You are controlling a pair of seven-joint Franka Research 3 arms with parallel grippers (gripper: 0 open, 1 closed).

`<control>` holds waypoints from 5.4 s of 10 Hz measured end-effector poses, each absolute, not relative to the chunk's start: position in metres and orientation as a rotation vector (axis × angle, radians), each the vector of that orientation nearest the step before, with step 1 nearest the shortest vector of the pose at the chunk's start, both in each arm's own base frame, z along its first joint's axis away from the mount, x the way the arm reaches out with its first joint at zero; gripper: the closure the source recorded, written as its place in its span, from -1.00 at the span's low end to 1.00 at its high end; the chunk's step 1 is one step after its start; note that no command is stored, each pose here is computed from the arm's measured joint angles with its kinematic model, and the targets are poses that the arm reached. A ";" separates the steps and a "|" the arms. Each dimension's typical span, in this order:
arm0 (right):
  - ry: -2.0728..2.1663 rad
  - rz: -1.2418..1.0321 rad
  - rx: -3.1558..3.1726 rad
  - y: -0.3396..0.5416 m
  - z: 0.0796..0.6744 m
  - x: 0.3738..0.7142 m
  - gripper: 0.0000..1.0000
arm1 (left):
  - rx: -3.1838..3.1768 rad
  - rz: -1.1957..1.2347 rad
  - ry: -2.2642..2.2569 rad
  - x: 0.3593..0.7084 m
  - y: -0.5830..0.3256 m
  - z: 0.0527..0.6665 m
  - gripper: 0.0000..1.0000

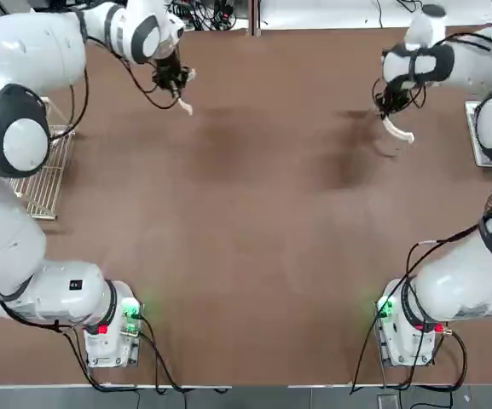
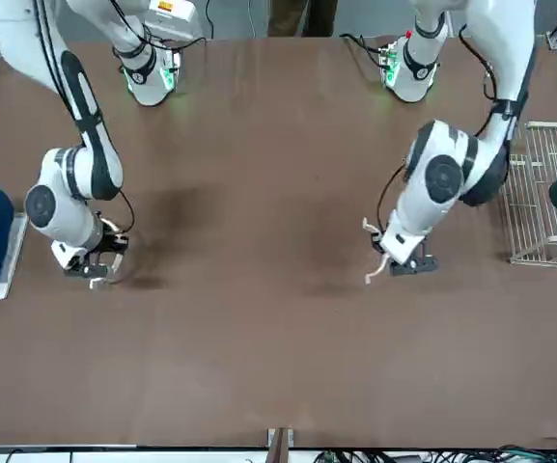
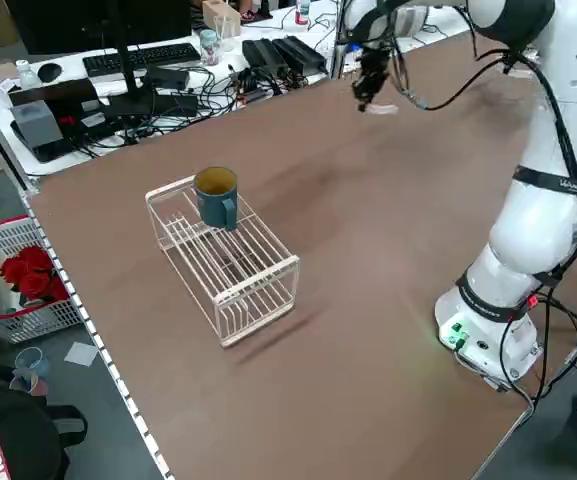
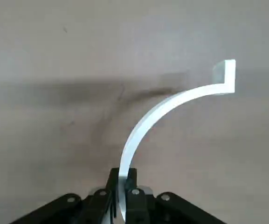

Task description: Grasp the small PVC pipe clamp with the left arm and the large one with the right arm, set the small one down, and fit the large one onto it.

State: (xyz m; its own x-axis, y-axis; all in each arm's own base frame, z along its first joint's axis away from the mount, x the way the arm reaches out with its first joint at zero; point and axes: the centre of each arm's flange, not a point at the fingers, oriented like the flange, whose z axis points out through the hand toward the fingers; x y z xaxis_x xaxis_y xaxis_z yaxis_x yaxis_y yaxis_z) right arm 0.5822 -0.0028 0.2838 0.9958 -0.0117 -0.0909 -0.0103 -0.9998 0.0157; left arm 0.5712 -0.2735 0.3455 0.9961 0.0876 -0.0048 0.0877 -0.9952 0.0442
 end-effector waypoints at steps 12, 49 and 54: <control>0.044 -0.089 3.186 0.117 0.476 0.623 0.83 | 3.077 -0.069 0.185 0.503 -0.539 0.197 0.57; -0.024 -0.023 3.274 0.527 0.209 0.528 0.76 | 3.120 0.003 0.194 0.571 -0.078 0.613 -0.98; -0.032 0.007 3.253 0.518 0.222 0.541 -0.45 | 3.119 0.003 0.199 0.574 -0.072 0.612 -0.98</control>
